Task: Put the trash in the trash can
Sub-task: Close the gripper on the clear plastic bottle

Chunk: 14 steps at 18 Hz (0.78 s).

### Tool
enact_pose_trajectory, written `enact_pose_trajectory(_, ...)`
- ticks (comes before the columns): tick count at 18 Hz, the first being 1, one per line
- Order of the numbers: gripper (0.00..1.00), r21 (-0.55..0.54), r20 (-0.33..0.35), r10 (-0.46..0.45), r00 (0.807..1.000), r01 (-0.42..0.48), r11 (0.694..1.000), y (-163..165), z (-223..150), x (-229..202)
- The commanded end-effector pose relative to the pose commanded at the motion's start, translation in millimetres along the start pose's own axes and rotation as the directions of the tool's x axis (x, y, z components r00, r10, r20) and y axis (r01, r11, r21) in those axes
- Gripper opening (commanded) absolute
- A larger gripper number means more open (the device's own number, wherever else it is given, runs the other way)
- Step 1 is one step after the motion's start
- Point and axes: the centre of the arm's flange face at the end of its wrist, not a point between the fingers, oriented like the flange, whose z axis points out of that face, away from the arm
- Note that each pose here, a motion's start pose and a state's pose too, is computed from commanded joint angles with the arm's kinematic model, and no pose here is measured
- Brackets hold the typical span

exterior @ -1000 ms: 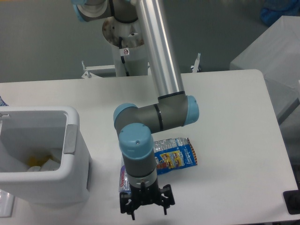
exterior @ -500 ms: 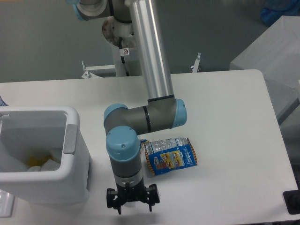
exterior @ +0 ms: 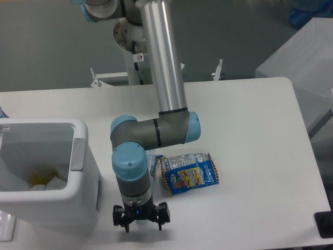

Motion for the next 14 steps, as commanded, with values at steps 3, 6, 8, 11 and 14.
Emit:
enact_pose_trajectory(3, 1.00, 0.003, 0.000, 0.001, 1.000, -0.001, 1.000, -1.6, -0.5, 0.8)
enact_pose_trajectory(6, 1.00, 0.002, 0.000, 0.001, 1.000, -0.001, 1.000, -0.6, -0.5, 1.0)
enact_pose_trajectory(8, 0.99, -0.001, -0.002, 0.004, 1.000, -0.004, 1.000, 0.6, 0.4, 3.5)
enact_pose_trajectory(11, 0.99, -0.006, -0.004, 0.015, 1.000, -0.015, 1.000, 2.5, 1.5, 10.5)
enact_pose_trajectory(14, 0.98, -0.009, -0.004, 0.015, 1.000, -0.015, 1.000, 4.4, 1.4, 10.8)
